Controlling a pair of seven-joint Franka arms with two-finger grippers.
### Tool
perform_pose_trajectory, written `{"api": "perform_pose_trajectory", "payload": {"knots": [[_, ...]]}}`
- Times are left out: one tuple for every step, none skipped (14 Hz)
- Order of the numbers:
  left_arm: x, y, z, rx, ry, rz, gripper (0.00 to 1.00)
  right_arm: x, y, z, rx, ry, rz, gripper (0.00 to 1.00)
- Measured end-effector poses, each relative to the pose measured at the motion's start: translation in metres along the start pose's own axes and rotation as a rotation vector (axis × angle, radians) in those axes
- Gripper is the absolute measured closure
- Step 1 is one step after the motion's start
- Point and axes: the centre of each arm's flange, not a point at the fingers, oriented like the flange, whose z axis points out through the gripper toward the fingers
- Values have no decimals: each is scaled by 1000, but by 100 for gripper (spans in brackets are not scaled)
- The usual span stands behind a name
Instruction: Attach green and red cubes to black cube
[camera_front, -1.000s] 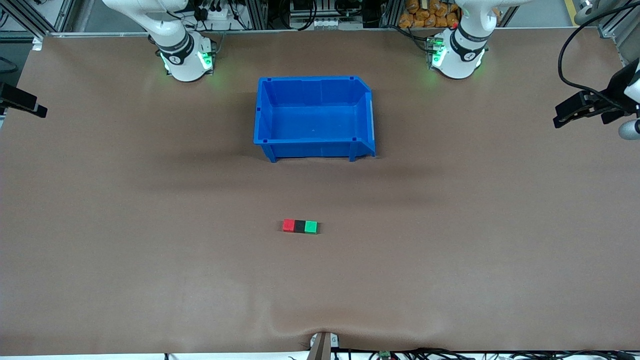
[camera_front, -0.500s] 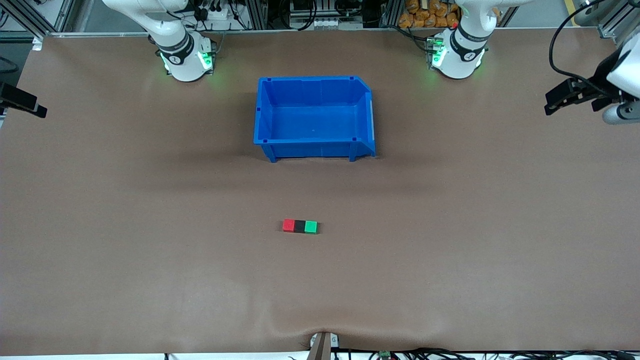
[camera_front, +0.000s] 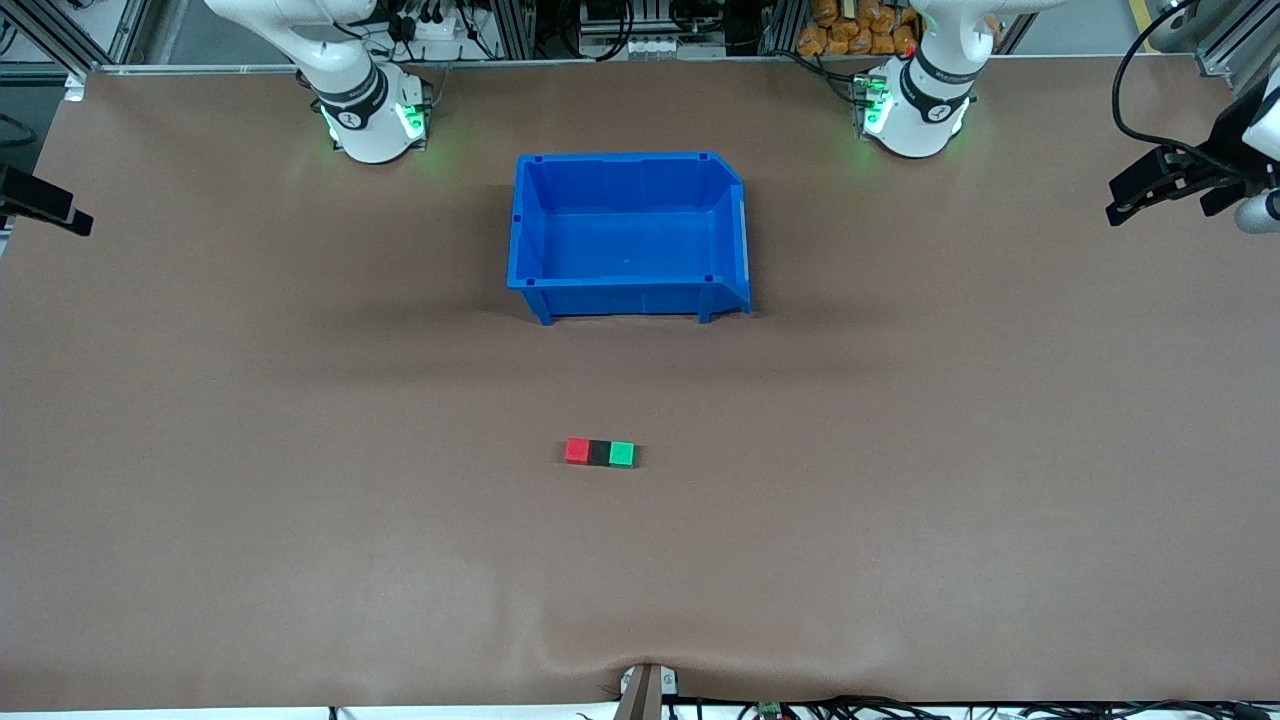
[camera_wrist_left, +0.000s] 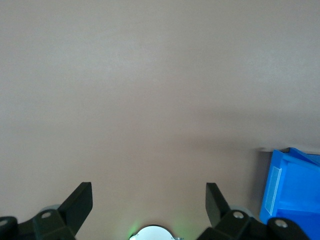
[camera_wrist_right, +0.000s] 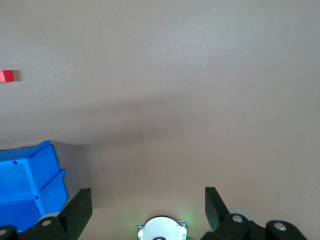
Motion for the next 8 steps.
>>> {"api": "perform_pose_trajectory", "payload": {"knots": [[0, 1, 0, 0, 1, 2, 0, 0, 0, 0, 0, 0, 0, 0], [0, 1, -1, 0, 2, 2, 0, 0, 0, 0, 0, 0, 0, 0], [0, 2, -1, 0, 3, 3, 0, 0, 0, 0, 0, 0, 0, 0], [0, 2, -1, -1, 3, 3, 0, 0, 0, 0, 0, 0, 0, 0], [0, 2, -2, -1, 3, 3, 0, 0, 0, 0, 0, 0, 0, 0], [0, 2, -2, -1, 3, 4, 0, 0, 0, 0, 0, 0, 0, 0], [-1, 3, -2, -1, 2, 6, 0, 0, 0, 0, 0, 0, 0, 0], [-1, 5, -2, 0, 0, 9, 0, 0, 0, 0, 0, 0, 0, 0]]}}
